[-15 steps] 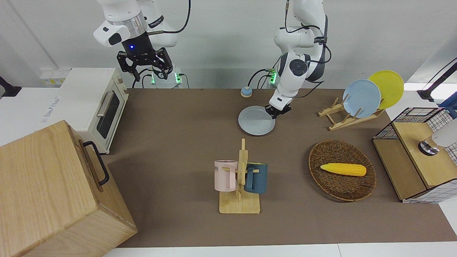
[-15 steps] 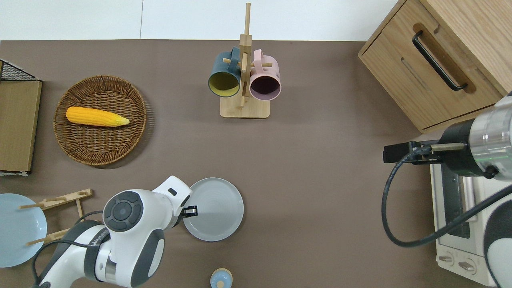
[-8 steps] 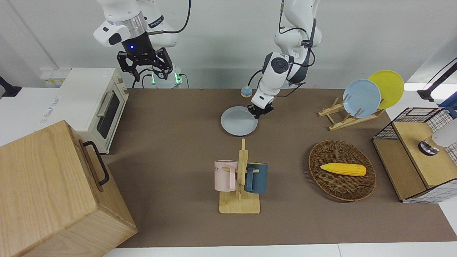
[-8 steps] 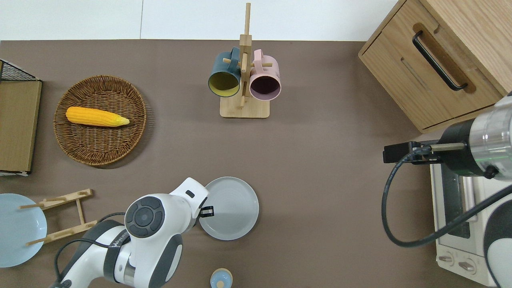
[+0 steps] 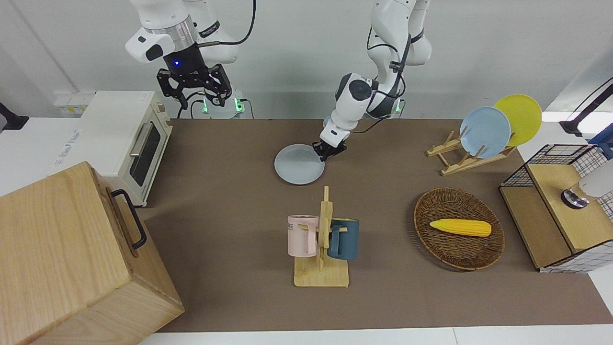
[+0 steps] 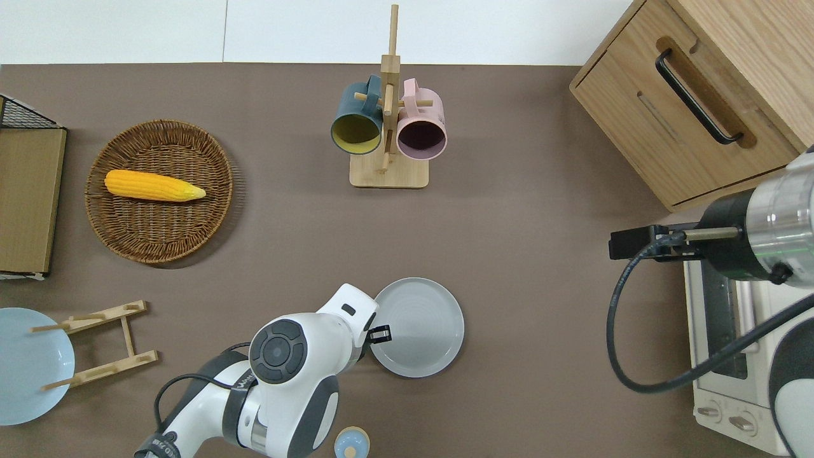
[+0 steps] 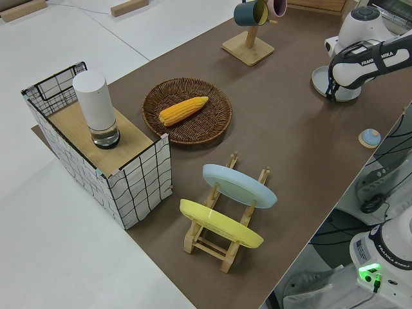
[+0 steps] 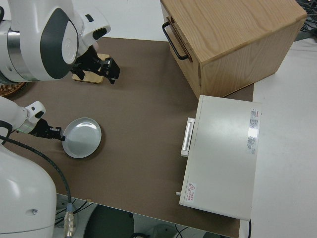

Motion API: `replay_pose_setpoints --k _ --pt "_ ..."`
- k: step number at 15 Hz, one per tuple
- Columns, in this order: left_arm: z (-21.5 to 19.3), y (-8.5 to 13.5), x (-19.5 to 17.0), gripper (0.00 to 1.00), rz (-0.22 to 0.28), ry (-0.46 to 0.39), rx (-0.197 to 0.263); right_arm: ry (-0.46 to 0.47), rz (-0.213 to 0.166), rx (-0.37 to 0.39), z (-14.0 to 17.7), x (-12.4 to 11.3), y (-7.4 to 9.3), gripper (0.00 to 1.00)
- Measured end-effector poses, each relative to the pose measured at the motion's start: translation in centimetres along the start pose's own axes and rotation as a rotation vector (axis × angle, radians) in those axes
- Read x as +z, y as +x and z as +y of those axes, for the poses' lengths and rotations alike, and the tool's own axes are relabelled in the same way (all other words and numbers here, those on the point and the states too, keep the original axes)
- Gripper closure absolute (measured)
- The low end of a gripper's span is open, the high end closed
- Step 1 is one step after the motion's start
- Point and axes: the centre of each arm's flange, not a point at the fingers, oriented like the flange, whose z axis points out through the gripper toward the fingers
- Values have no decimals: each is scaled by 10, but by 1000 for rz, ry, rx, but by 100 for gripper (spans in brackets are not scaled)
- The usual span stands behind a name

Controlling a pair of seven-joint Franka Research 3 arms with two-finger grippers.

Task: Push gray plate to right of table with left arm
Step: 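Continue pushing the gray plate farther toward the right arm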

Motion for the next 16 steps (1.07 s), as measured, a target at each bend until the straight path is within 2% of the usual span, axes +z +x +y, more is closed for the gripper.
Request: replay_pose_setpoints --k 3,9,14,16 --pt "43 -14 14 96 -15 -28 -7 0 0 0 0 0 0 0" --pt "90 -23 30 96 -43 -67 -5 0 0 0 0 0 0 0" --pt "93 -24 39 93 -55 -64 -28 0 0 0 0 0 0 0" --pt "96 -23 41 75 -57 -71 -35 0 0 0 0 0 0 0"
